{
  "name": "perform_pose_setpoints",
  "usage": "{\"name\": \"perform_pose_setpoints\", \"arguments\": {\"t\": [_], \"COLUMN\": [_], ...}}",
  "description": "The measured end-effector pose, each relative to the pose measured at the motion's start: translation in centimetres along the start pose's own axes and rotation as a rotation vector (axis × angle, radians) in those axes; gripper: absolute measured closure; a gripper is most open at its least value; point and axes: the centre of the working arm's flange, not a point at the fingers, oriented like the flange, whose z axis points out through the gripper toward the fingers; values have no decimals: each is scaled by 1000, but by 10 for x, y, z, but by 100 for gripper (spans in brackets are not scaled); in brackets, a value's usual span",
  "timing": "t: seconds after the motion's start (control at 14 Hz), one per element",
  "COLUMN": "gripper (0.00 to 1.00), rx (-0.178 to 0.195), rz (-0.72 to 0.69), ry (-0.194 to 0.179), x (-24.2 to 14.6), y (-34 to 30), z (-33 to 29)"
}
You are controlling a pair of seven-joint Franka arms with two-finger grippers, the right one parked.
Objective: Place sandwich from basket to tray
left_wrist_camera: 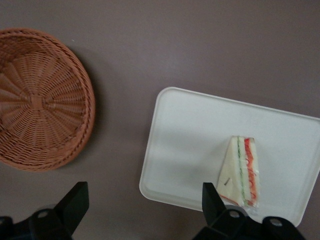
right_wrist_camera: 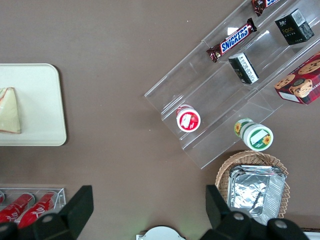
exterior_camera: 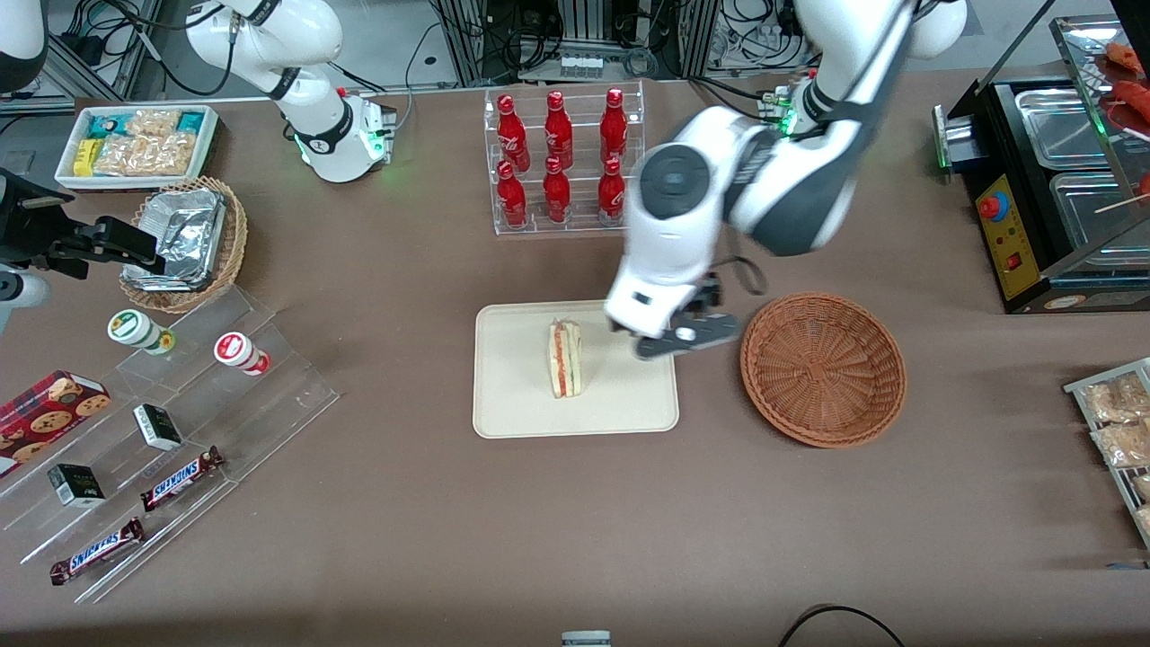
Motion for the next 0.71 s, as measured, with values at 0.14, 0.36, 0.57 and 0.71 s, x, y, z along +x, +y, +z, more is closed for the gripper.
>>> {"name": "perform_pose_setpoints", "arguments": {"t": [0.14, 0.36, 0.57, 0.71], "gripper": [0, 0, 0, 0], "rx": [-3, 8, 16, 17], "rz": [-17, -7, 49, 87], "ry": [10, 7, -1, -8], "x": [29, 59, 80, 88], "y": [-52, -131, -201, -246], "z": [-16, -35, -57, -75]}}
